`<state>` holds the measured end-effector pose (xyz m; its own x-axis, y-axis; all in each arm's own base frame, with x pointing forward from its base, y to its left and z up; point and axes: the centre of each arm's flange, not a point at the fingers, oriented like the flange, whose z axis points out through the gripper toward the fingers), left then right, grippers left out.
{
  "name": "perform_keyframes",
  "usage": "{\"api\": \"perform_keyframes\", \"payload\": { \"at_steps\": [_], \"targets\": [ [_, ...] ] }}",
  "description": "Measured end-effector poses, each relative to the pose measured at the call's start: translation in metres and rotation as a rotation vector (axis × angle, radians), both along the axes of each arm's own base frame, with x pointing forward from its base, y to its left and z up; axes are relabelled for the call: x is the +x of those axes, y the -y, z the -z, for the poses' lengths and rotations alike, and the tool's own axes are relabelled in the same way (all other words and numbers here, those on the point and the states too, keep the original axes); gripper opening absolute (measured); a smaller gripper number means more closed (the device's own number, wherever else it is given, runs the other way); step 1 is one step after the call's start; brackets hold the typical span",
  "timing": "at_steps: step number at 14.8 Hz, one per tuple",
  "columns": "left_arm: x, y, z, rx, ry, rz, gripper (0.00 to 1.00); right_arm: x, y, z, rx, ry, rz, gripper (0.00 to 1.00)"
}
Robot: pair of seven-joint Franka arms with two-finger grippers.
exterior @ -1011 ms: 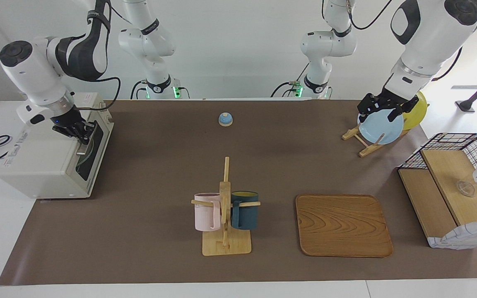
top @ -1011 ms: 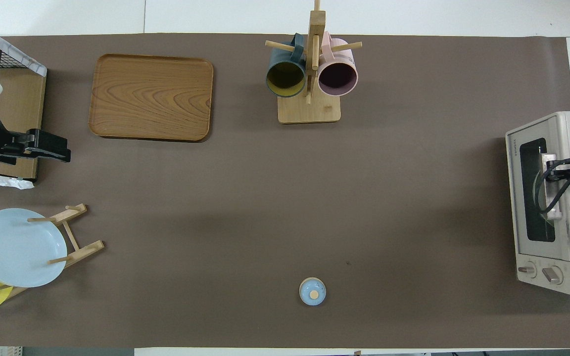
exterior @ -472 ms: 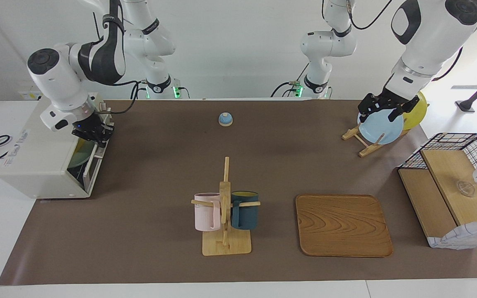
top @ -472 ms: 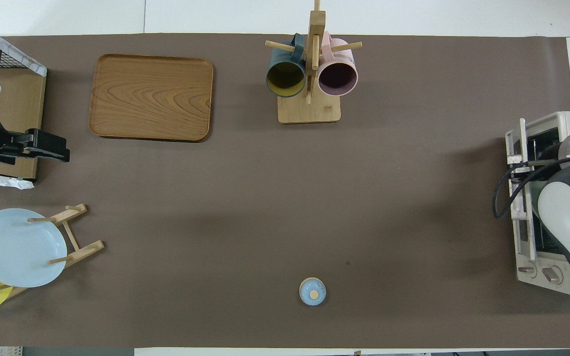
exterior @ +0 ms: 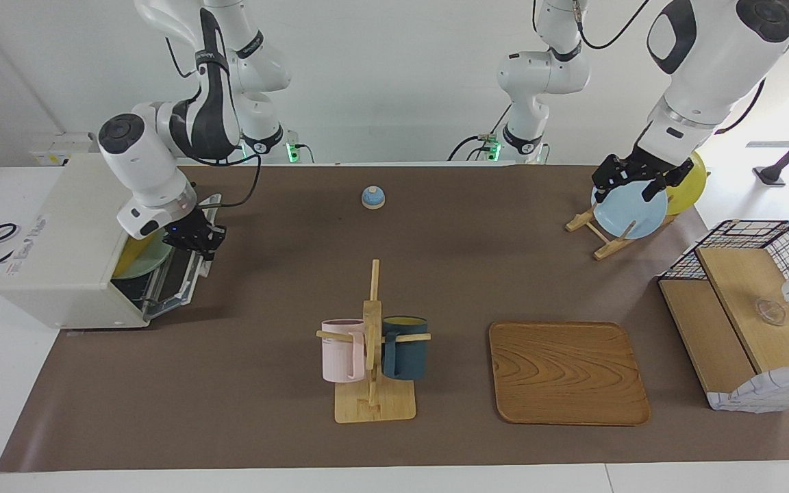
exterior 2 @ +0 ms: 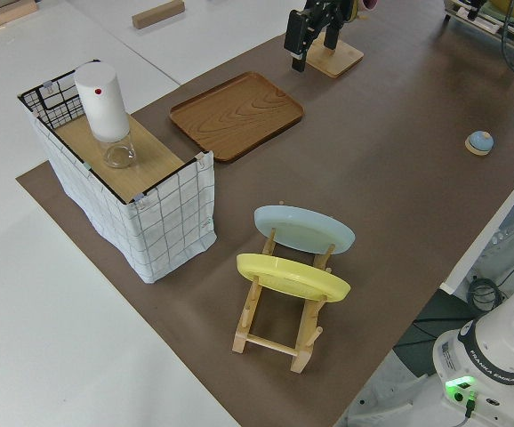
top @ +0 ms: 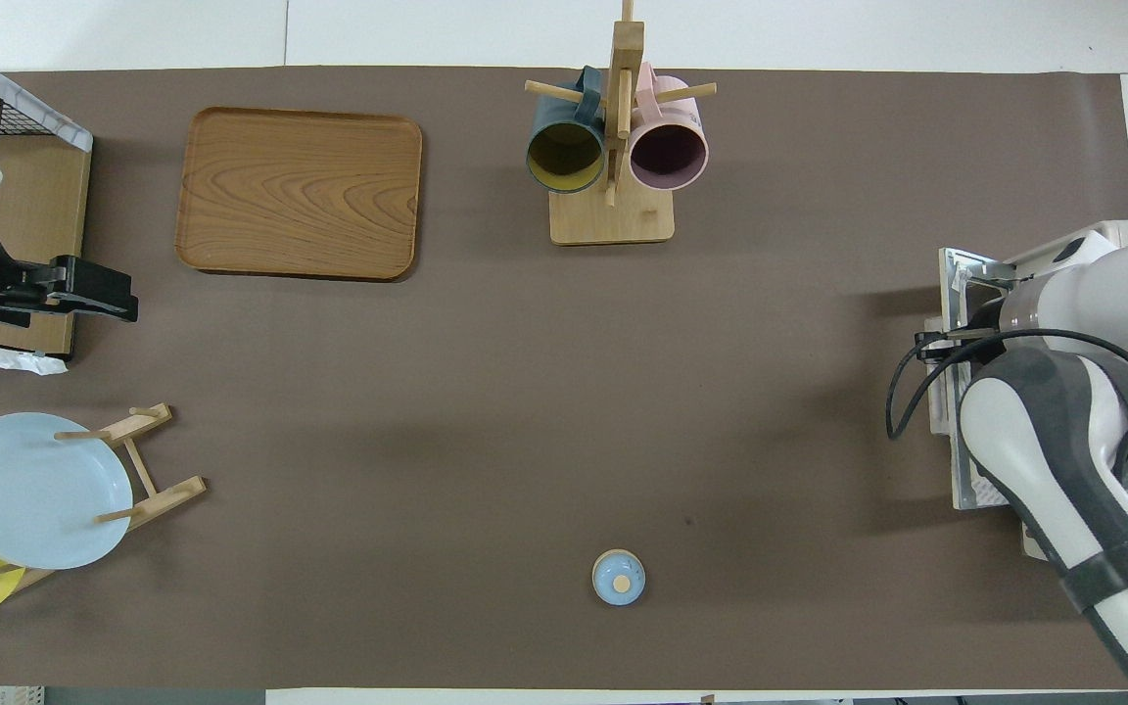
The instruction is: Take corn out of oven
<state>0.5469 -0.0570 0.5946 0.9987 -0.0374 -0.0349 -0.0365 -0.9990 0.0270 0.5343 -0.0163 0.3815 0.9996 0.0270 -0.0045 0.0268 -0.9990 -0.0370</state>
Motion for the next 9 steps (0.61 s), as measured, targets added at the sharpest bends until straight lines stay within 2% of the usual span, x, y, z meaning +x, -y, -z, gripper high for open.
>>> {"api": "perform_keyframes", "payload": {
  "at_steps": [9],
  "targets": [
    [0.000, -0.001, 0.001, 0.000, -0.002, -0.002, 1.00, -0.003, -0.018, 0.063, -0.001, 0.036, 0.017, 0.01]
  ]
}}
